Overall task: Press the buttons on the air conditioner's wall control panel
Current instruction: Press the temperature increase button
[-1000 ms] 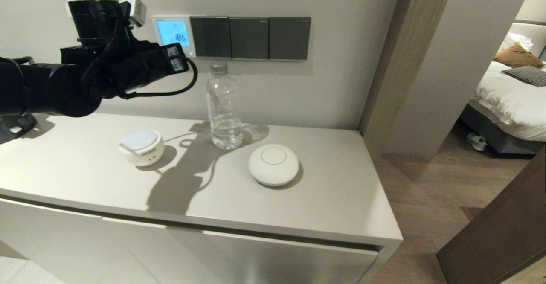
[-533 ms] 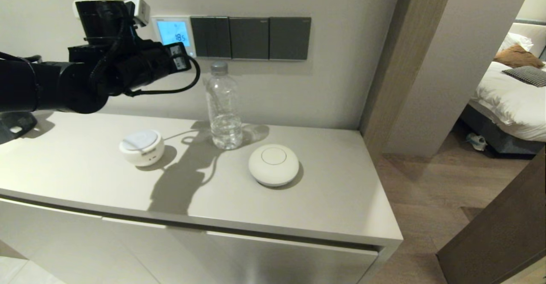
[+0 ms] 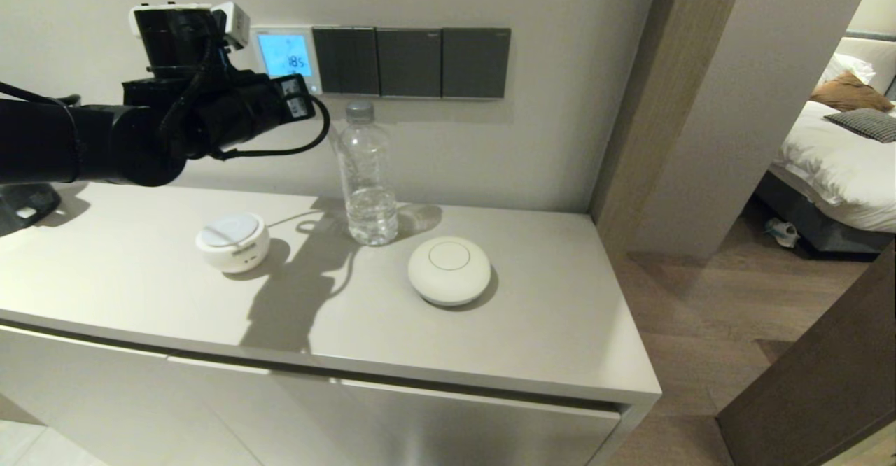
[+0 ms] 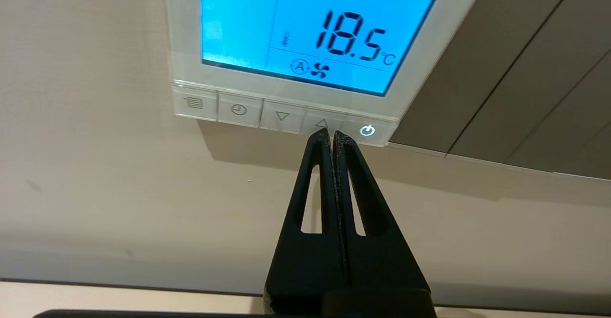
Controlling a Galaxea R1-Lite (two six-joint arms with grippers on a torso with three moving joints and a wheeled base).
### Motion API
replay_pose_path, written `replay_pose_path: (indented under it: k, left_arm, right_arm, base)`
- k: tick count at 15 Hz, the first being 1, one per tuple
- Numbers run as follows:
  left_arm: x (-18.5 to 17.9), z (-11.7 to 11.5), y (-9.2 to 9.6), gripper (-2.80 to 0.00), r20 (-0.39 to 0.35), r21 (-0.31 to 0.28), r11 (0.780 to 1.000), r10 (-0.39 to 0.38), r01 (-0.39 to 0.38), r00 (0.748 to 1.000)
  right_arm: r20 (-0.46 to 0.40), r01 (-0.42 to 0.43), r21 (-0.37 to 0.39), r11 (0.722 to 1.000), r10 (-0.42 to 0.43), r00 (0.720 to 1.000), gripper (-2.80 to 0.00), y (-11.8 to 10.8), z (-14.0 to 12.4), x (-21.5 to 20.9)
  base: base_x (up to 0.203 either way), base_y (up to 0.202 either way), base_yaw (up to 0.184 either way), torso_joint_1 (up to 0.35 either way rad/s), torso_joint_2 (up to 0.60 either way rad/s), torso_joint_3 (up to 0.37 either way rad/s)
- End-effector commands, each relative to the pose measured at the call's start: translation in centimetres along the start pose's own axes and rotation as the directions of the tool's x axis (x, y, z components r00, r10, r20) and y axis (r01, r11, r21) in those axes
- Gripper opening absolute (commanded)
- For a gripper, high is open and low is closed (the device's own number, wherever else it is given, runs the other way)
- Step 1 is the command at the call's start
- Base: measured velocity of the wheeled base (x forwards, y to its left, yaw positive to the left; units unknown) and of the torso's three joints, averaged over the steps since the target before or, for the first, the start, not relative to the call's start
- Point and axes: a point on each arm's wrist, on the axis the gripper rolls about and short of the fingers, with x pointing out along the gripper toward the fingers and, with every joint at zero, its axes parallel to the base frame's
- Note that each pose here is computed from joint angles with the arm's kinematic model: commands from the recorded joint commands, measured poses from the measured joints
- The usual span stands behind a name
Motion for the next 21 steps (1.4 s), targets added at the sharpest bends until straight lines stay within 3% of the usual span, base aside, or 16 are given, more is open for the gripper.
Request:
replay_pose_path:
  k: [1, 21]
  left_arm:
    - [0.31, -0.08, 0.58, -2.80, 0.002, -0.001, 1.000, 0.014, -0.014, 1.000]
    - [0.51, -0.30, 0.87, -2.80, -0.004, -0.002, 1.000, 0.022, -0.022, 1.000]
  right_arm:
    - [0.000, -0.001, 0.000, 1.000, 0.001, 1.000, -2.80, 0.00, -0.08, 0.01]
    - [-0.002, -0.001, 0.000, 1.000, 0.001, 1.000, -2.80, 0.00, -0.09, 0.01]
  base:
    - [0.000, 0.000, 0.000, 0.000, 0.00, 0.000]
    - [0.000, 0.000, 0.000, 0.000, 0.00, 0.000]
